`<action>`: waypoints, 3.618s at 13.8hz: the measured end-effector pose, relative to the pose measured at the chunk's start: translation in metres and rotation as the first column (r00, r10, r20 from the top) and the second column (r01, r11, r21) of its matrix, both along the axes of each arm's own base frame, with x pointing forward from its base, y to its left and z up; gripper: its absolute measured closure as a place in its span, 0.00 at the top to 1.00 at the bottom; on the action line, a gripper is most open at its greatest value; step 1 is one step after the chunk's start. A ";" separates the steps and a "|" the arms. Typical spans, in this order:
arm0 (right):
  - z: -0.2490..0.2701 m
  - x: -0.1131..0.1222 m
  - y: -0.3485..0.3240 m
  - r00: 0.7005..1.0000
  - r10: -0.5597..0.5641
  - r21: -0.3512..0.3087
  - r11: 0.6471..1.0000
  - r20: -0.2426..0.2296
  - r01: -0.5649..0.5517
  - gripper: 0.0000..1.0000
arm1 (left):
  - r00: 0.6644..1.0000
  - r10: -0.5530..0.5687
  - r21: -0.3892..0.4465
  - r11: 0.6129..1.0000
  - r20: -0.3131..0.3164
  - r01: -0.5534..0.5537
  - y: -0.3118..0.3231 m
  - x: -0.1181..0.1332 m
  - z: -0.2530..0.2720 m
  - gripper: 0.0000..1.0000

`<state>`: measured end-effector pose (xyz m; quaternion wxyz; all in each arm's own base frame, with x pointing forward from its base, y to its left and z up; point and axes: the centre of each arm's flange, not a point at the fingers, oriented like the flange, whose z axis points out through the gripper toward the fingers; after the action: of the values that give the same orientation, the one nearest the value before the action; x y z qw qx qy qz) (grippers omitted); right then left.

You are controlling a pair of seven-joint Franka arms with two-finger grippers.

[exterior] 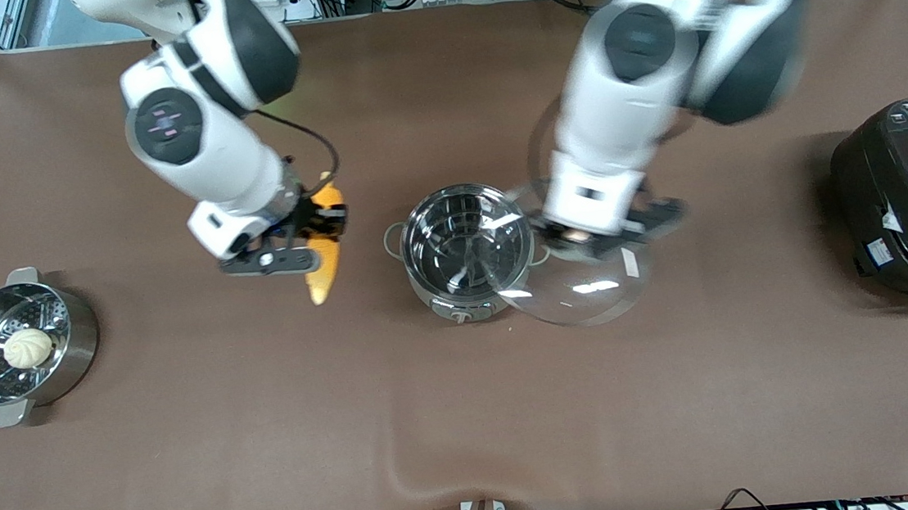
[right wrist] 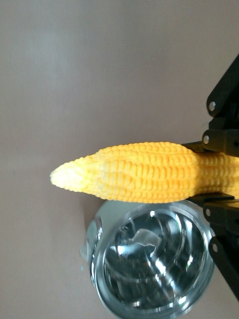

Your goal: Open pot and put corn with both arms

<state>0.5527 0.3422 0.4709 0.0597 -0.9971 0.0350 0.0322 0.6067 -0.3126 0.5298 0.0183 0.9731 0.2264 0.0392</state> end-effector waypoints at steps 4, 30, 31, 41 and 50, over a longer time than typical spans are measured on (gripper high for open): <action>-0.046 -0.040 0.107 0.998 -0.005 0.051 0.999 0.066 0.002 0.33 | 0.996 0.083 0.022 0.996 -0.035 -0.082 0.101 0.041 -0.019 0.51; 0.055 0.051 -0.132 0.997 -0.078 -0.009 0.997 0.004 0.078 1.00 | 0.972 -0.014 0.033 0.999 -0.236 0.022 0.151 0.090 -0.290 1.00; 0.062 0.056 -0.168 0.996 -0.088 -0.010 0.996 -0.004 0.088 1.00 | 0.975 -0.014 0.031 0.999 -0.222 0.021 0.151 0.092 -0.278 1.00; 0.122 0.029 -0.307 0.998 -0.047 -0.118 0.992 -0.032 0.043 1.00 | 0.989 -0.128 0.041 0.991 -0.071 0.131 0.171 0.041 -0.049 1.00; 0.172 0.020 -0.320 0.999 0.038 -0.109 0.993 0.009 -0.037 1.00 | 0.838 -0.536 0.078 0.836 -0.102 0.543 0.246 -0.080 0.101 1.00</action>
<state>0.5731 0.0226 0.6434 0.0050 -0.9995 0.0176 0.0261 0.5269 -0.0664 0.6310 -0.0308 0.9978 -0.0588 0.0072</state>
